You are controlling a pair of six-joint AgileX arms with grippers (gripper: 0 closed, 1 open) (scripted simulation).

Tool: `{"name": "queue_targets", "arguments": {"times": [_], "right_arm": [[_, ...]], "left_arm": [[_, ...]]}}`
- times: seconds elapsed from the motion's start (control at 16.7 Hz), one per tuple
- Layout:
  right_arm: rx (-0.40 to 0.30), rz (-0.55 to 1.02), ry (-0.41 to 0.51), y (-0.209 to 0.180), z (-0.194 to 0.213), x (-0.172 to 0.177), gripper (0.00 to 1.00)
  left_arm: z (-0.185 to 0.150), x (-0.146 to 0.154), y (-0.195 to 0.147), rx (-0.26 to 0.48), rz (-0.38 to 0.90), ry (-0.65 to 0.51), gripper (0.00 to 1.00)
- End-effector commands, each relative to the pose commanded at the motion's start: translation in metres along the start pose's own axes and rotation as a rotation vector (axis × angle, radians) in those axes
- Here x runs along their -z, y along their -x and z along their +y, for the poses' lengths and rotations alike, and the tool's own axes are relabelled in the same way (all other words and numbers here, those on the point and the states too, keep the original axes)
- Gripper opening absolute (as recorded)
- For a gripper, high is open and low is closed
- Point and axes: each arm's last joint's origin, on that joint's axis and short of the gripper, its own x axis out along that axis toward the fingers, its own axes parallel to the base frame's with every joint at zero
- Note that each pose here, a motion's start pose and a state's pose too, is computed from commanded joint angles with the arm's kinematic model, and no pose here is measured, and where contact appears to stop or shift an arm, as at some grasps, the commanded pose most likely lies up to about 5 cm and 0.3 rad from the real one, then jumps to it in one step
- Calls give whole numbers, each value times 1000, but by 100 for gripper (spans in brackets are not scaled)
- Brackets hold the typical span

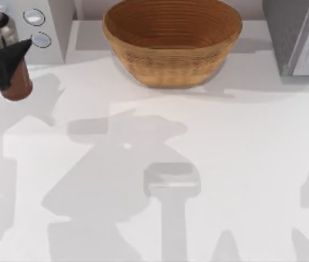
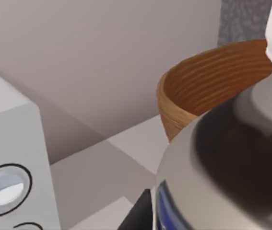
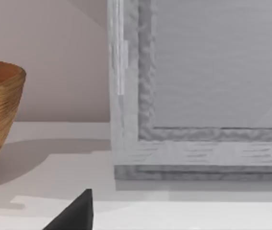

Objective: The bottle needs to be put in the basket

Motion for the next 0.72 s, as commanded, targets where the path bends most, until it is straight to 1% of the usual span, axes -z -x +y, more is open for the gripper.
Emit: {"name": "queue_targets", "arguments": {"times": [0.18,0.36,0.54,0.72], "right_arm": [[0,0,0,0,0,0,100],[0,0,0,0,0,0,100],[0,0,0,0,0,0,100],[0,0,0,0,0,0,100]], "left_arm": [[4,-26,-56,-104,25,3,0],[-11,-57,-120,-249,38,7,0],[-47,-92,-179,-411,33,21,0],[-99,-124,-222,-563,16,43,0]]}}
